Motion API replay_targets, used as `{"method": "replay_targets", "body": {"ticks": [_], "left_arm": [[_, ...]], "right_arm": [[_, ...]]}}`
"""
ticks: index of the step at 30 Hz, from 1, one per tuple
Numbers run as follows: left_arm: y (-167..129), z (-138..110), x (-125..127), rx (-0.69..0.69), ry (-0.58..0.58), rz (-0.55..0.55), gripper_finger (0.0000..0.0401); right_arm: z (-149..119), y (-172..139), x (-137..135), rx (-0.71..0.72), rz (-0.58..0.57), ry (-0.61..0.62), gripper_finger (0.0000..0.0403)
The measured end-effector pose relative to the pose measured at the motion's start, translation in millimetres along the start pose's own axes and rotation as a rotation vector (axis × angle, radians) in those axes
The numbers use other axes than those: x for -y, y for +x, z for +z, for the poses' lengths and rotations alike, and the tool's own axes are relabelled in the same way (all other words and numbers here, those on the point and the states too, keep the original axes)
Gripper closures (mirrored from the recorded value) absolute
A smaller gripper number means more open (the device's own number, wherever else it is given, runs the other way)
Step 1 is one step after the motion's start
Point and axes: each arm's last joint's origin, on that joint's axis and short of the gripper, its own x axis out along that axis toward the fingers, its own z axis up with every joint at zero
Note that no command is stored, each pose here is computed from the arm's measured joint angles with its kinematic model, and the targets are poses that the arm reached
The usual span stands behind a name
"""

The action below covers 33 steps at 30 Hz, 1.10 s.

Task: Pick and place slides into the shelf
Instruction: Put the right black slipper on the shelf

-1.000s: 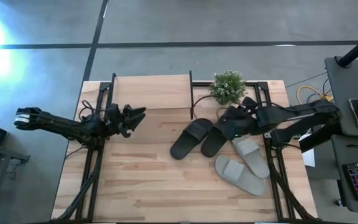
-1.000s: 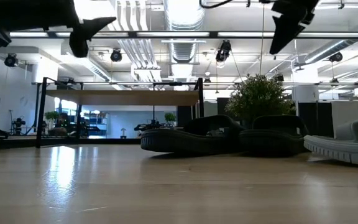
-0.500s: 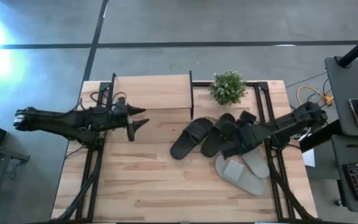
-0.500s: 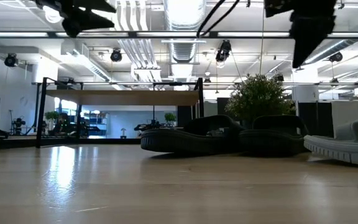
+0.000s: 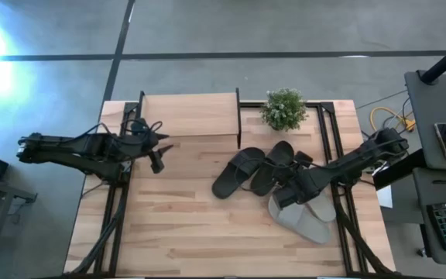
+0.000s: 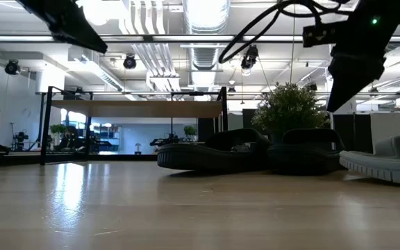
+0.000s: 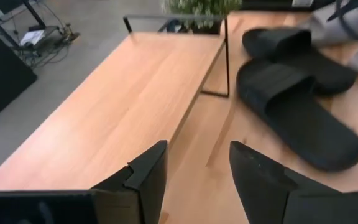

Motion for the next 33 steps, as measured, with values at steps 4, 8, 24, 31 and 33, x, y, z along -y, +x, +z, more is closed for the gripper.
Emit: {"method": "replay_targets", "body": {"ticks": [4,8,24,31,33], "left_arm": [[3.2,-5.9,0.2,-0.036,0.032,0.042,0.0242],[7.5,-13.1,1.4,-0.062,0.057,0.068,0.0242],[12.2,-19.7,3.4,-0.086,0.065,0.073,0.0242],[16.7,-18.8,6.5,-0.103,0.077,0.079,0.0242],[18.7,-19.0,7.8,-0.112,0.083,0.081,0.0242]], "right_arm": [[-1.9,13.4,6.4,-0.001,-0.06,0.032,0.0254],[1.8,30.4,14.3,-0.027,-0.087,0.091,0.0248],[5.8,60.6,13.2,0.013,-0.011,0.074,0.0221],[4.3,65.1,14.3,0.049,-0.046,0.048,0.022],[4.7,67.8,17.3,0.06,-0.082,0.01,0.022]]}}
